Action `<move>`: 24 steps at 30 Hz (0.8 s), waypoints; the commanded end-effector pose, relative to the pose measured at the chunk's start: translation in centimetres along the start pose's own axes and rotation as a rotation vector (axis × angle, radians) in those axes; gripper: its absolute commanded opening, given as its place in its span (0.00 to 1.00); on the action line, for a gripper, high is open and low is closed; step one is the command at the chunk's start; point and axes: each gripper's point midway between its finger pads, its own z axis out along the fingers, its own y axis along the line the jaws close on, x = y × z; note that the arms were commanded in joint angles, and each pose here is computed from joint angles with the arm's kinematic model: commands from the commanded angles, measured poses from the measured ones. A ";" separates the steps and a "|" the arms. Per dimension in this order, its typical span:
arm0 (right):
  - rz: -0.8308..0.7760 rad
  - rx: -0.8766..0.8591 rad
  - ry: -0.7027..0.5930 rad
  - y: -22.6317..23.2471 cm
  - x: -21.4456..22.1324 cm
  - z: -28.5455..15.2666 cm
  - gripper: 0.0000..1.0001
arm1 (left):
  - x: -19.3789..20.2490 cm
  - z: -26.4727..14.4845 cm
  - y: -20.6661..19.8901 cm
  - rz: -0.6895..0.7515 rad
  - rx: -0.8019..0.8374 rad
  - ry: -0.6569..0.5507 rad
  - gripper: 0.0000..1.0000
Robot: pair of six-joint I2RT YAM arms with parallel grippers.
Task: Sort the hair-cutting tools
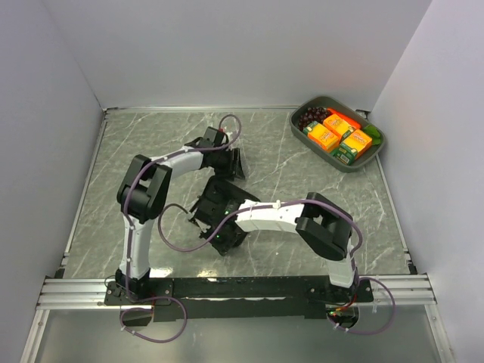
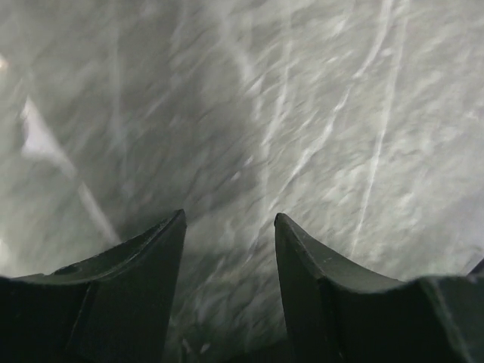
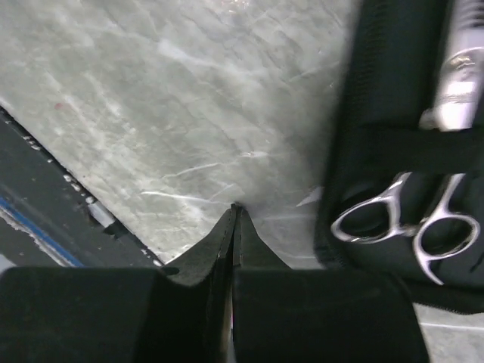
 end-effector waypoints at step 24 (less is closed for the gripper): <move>0.455 0.286 -0.002 -12.7 4.6 0.2 0.00 | 7.3 -7.5 7.0 -0.119 -0.432 -0.045 0.62</move>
